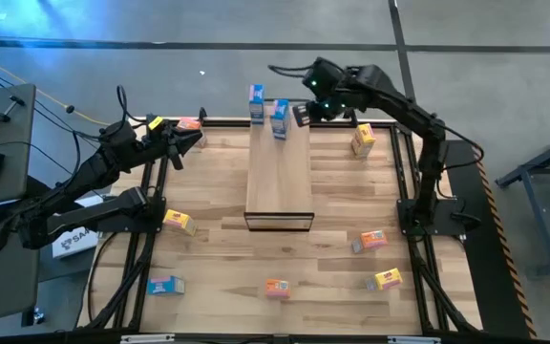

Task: Stack cereal on shelf
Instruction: Put the right blue cereal box on the shelf aligned with the blue cereal box, then put the blue cereal box on the shelf aligned with the blue cereal boxes

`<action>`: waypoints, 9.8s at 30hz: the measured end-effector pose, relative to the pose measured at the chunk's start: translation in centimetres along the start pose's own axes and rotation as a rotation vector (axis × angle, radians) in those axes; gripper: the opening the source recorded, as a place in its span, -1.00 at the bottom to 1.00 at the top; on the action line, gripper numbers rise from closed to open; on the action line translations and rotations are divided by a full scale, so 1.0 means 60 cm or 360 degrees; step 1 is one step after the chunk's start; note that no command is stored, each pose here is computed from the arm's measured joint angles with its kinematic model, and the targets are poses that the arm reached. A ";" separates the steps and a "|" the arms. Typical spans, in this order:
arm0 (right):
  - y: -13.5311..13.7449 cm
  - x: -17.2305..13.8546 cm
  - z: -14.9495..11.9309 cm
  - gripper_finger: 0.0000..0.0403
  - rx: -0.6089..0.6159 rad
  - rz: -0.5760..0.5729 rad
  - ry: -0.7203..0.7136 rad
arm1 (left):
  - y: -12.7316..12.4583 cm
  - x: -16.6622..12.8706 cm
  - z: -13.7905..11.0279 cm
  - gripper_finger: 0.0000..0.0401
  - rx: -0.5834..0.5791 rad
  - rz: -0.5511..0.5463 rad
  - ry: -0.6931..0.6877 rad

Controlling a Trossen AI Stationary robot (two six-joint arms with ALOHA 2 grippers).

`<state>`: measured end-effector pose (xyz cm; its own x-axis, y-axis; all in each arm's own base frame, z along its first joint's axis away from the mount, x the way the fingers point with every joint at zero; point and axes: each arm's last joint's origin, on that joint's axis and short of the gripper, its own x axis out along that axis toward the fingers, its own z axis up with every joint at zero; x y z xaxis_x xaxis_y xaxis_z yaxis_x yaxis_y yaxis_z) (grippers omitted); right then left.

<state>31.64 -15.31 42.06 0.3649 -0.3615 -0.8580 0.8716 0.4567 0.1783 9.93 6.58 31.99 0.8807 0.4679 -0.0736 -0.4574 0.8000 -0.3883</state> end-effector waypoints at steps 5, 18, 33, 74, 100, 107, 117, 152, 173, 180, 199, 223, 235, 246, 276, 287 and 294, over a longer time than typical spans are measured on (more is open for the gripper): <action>0.028 0.043 -0.016 -0.93 -0.0104 0.0031 -0.0009 | 0.001 0.003 -0.001 -0.85 0.0028 0.0005 0.0011; -0.005 0.068 -0.076 -1.00 0.0049 0.0199 -0.0365 | 0.002 0.005 -0.001 -1.00 0.0049 0.0030 0.0009; -0.016 0.149 -0.131 -0.94 0.0230 0.0535 -0.0556 | 0.014 0.008 0.002 -1.00 -0.0009 0.0116 -0.0010; -0.029 0.157 -0.085 -1.00 -0.0267 0.0314 -0.0634 | 0.018 0.019 -0.001 -1.00 -0.0031 0.0141 0.0025; 0.037 0.223 -0.095 -0.93 -0.0454 0.0208 -0.0878 | 0.024 0.035 -0.006 -1.00 -0.0028 0.0166 0.0088; 0.024 0.238 -0.077 -0.93 -0.0450 0.0277 -0.0886 | 0.024 0.035 -0.006 -1.00 -0.0028 0.0166 0.0088; 0.005 0.172 -0.080 -0.93 -0.0394 0.0299 -0.0853 | 0.024 0.035 -0.006 -1.00 -0.0030 0.0166 0.0089; -0.023 0.283 -0.040 -0.93 -0.0301 0.0307 -0.0834 | 0.027 0.045 -0.010 -1.00 -0.0007 0.0182 0.0131; -0.035 0.246 -0.033 -0.93 -0.0386 0.0315 -0.0860 | 0.027 0.045 -0.010 -1.00 -0.0022 0.0181 0.0134; -0.052 0.161 -0.047 -0.93 -0.0427 0.0300 -0.0821 | 0.028 0.046 -0.011 -1.00 -0.0042 0.0164 0.0146; -0.086 0.039 -0.224 -1.00 -0.0480 0.0318 -0.0361 | 0.015 0.060 -0.022 -1.00 -0.0035 -0.0214 0.0382; -0.250 0.017 -0.270 -1.00 -0.0691 0.0693 -0.0936 | -0.269 0.039 0.021 -0.51 0.0157 -0.0428 0.1883; -0.253 0.030 -0.263 -1.00 -0.0728 0.0721 -0.0880 | -0.371 -0.025 -0.081 0.18 0.0236 0.0017 0.2309; -0.251 0.031 -0.263 -1.00 -0.0726 0.0750 -0.0867 | -0.431 -0.055 -0.199 0.38 0.0499 0.0137 0.2673; -0.250 0.030 -0.264 -1.00 -0.0703 0.0800 -0.0843 | -0.409 -0.086 -0.301 0.39 0.0670 0.0365 0.2735; -0.250 0.031 -0.264 -1.00 -0.0703 0.0799 -0.0844 | -0.417 -0.091 -0.306 0.32 0.0616 0.0276 0.2725; -0.250 0.030 -0.263 -1.00 -0.0706 0.0798 -0.0846 | -0.419 -0.096 -0.307 0.11 0.0610 0.0269 0.2723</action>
<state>14.04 -9.98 30.20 0.8750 -0.3141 -0.3684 0.3975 0.9005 0.1763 18.62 -23.16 25.25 -0.1611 -0.1347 -0.9777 -0.3282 0.9416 -0.0756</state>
